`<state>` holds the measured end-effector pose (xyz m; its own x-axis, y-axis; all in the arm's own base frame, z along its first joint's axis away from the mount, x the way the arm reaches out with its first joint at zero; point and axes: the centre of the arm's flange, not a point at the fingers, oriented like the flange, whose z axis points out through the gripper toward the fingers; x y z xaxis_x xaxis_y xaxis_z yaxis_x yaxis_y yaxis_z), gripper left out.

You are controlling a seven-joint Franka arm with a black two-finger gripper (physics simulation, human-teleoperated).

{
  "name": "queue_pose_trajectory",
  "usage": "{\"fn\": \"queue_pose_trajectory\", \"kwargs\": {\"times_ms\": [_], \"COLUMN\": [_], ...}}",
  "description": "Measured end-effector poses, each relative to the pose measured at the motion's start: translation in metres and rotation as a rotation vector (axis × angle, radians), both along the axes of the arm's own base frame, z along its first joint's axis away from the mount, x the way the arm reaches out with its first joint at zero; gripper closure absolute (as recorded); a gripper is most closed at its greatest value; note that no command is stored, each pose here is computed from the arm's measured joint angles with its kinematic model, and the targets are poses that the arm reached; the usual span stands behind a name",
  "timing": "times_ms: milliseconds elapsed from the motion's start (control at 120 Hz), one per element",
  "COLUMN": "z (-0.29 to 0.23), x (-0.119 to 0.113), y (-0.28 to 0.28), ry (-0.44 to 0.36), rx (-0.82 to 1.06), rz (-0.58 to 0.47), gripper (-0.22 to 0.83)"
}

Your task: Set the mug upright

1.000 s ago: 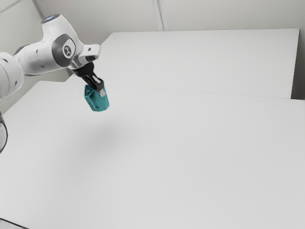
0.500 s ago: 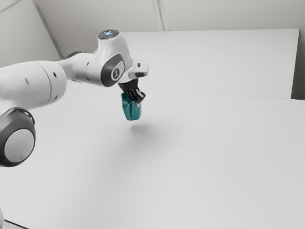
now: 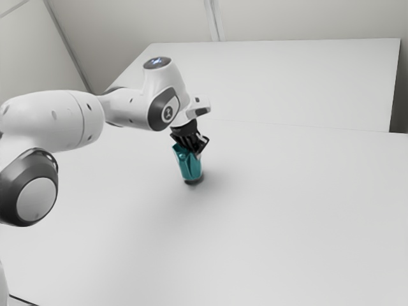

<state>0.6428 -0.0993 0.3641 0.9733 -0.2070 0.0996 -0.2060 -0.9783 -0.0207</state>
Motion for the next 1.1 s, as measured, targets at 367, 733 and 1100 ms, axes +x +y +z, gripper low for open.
{"fn": "queue_pose_trajectory", "kwargs": {"times_ms": [367, 733, 1100], "z": [-0.019, 0.002, 0.104], "x": [0.002, 0.005, -0.005], "y": [-0.019, -0.021, -0.008], "ry": [0.003, -0.032, -0.102], "rx": [0.102, 0.102, 0.068], "rz": [-0.025, -0.023, -0.011], "gripper": [0.78, 0.17, 0.03]}}
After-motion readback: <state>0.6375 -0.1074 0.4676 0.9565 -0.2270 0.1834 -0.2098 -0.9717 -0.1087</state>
